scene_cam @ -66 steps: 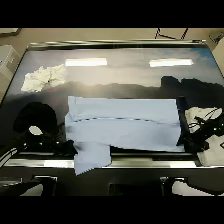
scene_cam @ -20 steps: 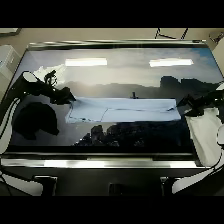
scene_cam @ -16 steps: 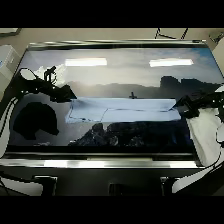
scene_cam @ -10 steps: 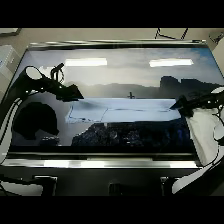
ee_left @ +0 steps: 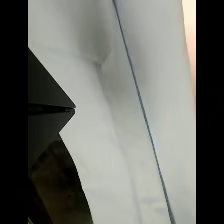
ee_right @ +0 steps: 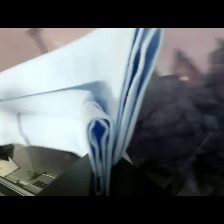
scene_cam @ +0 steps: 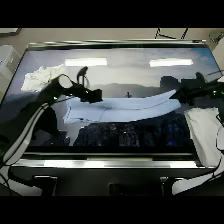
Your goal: Fold the clothes and pants, and hang the long-sleeved shirts on hangers.
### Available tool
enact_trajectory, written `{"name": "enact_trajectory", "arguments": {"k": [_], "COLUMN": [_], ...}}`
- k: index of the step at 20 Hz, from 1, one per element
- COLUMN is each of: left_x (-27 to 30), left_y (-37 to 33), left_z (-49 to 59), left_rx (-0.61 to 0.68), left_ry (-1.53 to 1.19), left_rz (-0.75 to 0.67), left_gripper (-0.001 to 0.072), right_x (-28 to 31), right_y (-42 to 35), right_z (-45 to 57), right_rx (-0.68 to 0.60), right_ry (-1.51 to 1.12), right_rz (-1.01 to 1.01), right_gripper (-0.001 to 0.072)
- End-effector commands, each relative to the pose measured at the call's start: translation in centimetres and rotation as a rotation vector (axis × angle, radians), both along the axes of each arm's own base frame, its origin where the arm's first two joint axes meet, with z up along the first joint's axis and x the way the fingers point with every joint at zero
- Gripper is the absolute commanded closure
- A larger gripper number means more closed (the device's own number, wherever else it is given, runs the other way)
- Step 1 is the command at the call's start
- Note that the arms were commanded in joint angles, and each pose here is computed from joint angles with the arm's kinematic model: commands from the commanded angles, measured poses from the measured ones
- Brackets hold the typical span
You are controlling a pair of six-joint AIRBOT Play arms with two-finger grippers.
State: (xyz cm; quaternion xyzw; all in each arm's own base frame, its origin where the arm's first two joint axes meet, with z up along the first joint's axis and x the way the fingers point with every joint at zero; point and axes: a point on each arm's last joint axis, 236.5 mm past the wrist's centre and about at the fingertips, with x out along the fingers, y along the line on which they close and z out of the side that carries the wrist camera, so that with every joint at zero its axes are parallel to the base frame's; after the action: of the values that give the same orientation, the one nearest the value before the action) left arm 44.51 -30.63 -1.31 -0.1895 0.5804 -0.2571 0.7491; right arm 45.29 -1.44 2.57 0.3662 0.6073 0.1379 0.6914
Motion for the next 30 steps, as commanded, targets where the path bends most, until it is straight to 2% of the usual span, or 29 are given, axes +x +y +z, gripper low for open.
{"name": "enact_trajectory", "arguments": {"k": [1, 4, 9, 12, 14, 17, 19, 23, 25, 28, 29, 30], "left_x": [-2.1, -3.2, -5.8, -8.6, -8.1, -3.9, 0.6, 6.8, 6.1, 3.2, 2.2, 1.4], "left_y": [-7.9, -13.5, -22.7, -26.0, -25.7, -20.8, -13.1, 9.6, 18.4, 25.1, 25.7, 25.9], "left_z": [-3.7, -5.4, -5.4, -5.1, -4.9, -2.8, -1.1, 5.9, 10.9, 17.6, 19.3, 20.9], "left_rx": [-0.122, -0.256, -0.54, -0.585, -0.566, -0.483, -0.334, 0.067, 0.182, 0.257, 0.259, 0.256], "left_ry": [0.104, 0.169, 0.37, 0.409, 0.323, 0.103, -0.006, -0.205, -0.271, -0.368, -0.396, -0.423], "left_rz": [0.05, 0.133, 0.432, 0.504, 0.44, 0.217, 0.166, 0.26, 0.338, 0.401, 0.409, 0.415], "left_gripper": [0.0687, 0.0687, 0.0687, 0.0687, 0.0689, 0.0694, 0.0694, 0.0692, 0.0692, 0.069, 0.069, 0.069], "right_x": [-1.7, -5.0, -8.8, -9.0, -7.4, -5.0, -3.5, -1.8, -1.4, -1.6, -1.8, -1.9], "right_y": [4.4, 8.2, 12.7, 13.3, 13.0, 14.6, 17.4, 26.9, 32.2, 39.0, 41.1, 42.6], "right_z": [8.9, 14.4, 20.4, 20.5, 19.9, 18.3, 17.4, 13.7, 10.4, 4.2, 1.9, -0.1], "right_rx": [-0.046, -0.077, -0.094, -0.107, -0.106, -0.002, 0.078, 0.228, 0.282, 0.35, 0.362, 0.373], "right_ry": [-0.185, -0.273, -0.394, -0.391, -0.4, -0.372, -0.381, -0.339, -0.286, -0.169, -0.132, -0.092], "right_rz": [0.086, 0.155, 0.186, 0.18, 0.147, 0.162, 0.197, 0.286, 0.301, 0.289, 0.273, 0.247], "right_gripper": [0.0664, 0.0663, 0.0663, 0.0662, 0.0662, 0.0663, 0.0663, 0.0662, 0.0662, 0.0661, 0.0627, 0.0408]}}
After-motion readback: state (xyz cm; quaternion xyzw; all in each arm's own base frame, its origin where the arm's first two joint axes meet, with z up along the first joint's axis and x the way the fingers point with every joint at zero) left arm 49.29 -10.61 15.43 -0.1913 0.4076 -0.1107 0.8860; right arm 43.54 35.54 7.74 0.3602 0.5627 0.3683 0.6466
